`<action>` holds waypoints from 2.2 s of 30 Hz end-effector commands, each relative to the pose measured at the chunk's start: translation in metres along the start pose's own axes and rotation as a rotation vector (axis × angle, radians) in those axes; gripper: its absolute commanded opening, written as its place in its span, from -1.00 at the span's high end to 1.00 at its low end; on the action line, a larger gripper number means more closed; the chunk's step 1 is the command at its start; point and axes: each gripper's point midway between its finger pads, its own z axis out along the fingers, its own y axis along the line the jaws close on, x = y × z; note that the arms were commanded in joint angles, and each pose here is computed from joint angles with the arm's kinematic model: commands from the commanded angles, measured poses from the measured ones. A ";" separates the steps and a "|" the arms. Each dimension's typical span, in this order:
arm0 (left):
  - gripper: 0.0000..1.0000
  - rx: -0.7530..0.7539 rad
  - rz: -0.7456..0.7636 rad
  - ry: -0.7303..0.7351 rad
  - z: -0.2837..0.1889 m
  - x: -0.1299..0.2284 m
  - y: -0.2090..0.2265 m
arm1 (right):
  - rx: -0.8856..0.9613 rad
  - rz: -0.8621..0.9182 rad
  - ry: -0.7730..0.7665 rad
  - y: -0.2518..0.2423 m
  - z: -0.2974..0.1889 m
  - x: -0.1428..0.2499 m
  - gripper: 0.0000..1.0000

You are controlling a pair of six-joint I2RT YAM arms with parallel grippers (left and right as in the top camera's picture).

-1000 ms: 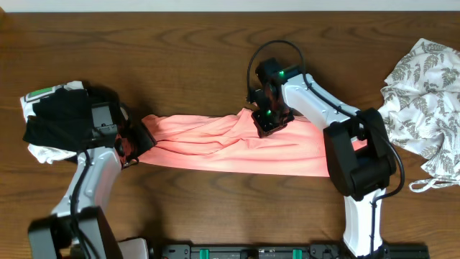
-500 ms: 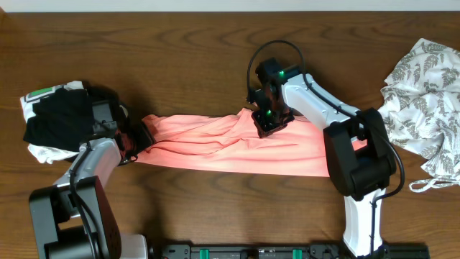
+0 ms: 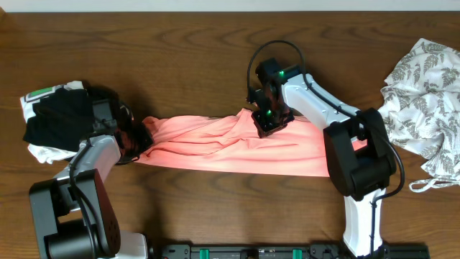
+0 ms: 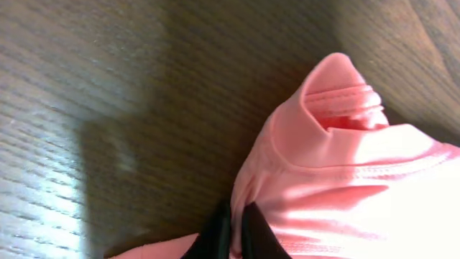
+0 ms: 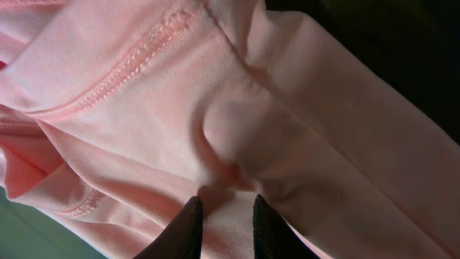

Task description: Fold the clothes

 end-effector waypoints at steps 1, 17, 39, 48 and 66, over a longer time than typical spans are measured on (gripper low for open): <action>0.88 -0.024 -0.015 0.087 0.011 0.025 0.010 | -0.003 0.032 0.018 -0.007 0.006 0.003 0.57; 0.88 -0.058 0.012 -0.060 -0.030 0.001 0.007 | -0.002 0.024 -0.011 -0.005 -0.002 -0.003 0.62; -0.57 -0.196 0.002 -0.047 -0.090 0.036 0.026 | 0.001 0.017 -0.036 -0.006 -0.002 -0.010 0.57; -0.11 -0.288 0.059 0.014 -0.079 0.051 0.033 | 0.000 0.017 -0.036 -0.005 -0.002 -0.010 0.57; -0.13 -0.492 0.216 0.178 -0.041 0.077 0.046 | 0.000 0.017 -0.036 -0.005 -0.002 -0.010 0.56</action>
